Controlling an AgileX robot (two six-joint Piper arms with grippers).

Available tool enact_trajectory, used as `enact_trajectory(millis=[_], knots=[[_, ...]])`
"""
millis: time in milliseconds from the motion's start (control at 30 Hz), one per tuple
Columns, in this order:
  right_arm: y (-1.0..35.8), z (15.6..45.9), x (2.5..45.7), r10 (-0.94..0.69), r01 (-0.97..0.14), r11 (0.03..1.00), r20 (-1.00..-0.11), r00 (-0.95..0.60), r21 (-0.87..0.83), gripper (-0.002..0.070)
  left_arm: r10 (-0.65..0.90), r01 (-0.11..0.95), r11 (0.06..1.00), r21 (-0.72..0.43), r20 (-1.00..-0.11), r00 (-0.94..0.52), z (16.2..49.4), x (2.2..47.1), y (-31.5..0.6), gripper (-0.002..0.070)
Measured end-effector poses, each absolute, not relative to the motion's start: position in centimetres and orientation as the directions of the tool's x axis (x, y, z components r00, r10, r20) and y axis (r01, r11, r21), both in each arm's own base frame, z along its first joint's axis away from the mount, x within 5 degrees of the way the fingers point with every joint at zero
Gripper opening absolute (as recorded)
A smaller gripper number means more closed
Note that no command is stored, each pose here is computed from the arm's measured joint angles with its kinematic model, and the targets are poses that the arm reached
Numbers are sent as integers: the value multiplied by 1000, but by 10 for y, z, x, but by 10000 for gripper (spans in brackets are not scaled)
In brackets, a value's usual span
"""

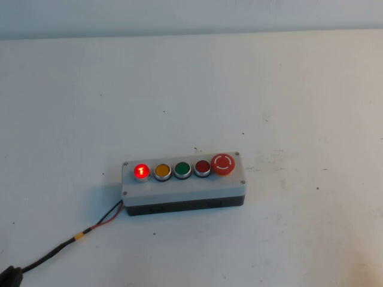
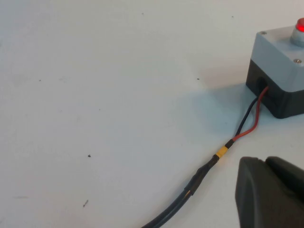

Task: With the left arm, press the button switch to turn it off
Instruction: 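Press the lit red button on the button box to turn it off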

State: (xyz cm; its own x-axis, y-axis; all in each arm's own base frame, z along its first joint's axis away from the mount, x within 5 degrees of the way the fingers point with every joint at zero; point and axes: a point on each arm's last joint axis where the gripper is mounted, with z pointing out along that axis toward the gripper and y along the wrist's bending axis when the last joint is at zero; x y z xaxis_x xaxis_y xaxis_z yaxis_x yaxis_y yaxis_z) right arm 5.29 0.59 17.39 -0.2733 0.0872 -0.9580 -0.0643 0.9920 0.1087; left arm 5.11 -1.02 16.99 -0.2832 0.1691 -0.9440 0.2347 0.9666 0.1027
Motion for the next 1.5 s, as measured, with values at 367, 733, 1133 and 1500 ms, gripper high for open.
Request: enact_trajectory(millis=[367,733,1133,1500], knots=[[6,174,53,87,-64,992,-958,-273,109,-16,168,234,967,103,-946,-278,170,51,-10,-3],[6,174,53,87,-64,992,-958,-273,109,-16,17,238,971,-39,-973,-230,178,52,-15,-3],[6,174,53,87,-64,992,-958,-273,109,-16,-404,227,879,-418,-908,-109,198,55,-16,-3],[6,174,53,87,-64,992,-958,-273,109,-16,-167,241,896,-373,-787,-595,283,80,-40,-3]])
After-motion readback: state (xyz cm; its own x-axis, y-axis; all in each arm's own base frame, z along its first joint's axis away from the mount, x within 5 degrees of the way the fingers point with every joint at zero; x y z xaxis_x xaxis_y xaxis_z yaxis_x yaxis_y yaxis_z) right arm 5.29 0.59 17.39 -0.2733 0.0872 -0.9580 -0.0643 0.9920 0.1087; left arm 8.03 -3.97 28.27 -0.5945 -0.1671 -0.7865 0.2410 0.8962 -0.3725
